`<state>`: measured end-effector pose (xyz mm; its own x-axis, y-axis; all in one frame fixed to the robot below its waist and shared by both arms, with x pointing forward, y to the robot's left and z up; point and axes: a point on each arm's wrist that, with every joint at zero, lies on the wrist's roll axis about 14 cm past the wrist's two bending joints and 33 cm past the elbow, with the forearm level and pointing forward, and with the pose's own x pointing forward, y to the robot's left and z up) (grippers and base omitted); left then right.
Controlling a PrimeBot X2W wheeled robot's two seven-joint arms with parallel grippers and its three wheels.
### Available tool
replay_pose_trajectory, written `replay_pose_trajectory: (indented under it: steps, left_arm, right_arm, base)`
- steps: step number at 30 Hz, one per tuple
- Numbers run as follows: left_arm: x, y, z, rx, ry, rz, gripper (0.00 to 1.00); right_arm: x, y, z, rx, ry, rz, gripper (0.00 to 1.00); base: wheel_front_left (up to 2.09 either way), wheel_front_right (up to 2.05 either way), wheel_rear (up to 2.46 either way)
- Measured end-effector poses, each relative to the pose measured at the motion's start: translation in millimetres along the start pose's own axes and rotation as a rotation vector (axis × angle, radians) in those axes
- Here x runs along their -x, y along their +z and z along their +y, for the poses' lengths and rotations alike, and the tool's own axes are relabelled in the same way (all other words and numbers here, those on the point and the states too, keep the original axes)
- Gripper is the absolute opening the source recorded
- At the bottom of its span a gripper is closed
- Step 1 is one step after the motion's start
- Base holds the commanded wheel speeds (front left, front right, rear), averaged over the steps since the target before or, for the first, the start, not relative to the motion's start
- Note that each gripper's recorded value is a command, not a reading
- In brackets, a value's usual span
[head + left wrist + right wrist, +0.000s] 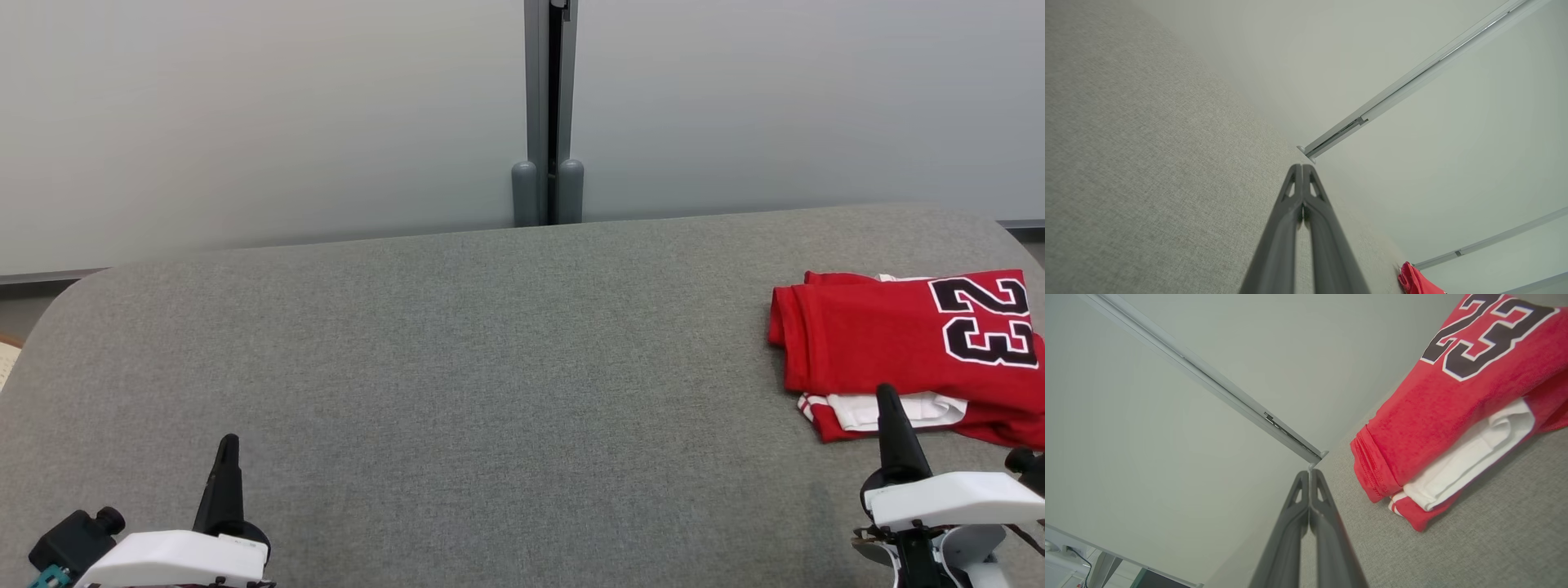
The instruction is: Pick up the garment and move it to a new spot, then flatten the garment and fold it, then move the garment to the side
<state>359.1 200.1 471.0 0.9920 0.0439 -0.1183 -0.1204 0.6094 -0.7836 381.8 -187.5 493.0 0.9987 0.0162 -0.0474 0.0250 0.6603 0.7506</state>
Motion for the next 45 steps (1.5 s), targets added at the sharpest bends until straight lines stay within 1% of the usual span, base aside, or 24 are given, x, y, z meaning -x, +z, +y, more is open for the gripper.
replay_pose_trajectory:
  steps: [18, 45]
  left_arm:
    - [-7.5, 5.2, -7.5, 0.192, -0.02, 0.003, 0.0]
    - [-15.9, 10.9, -17.8, 0.434, -0.058, 0.01, 0.0]
  right_arm:
    - [-2.0, 5.7, -0.7, -0.208, -0.007, -0.01, 0.0]
    - [-5.0, 12.5, 1.7, -0.476, 0.01, -0.02, 0.0]
  base:
    - [0.0, 0.0, 0.0]
    - [0.0, 0.0, 0.0]
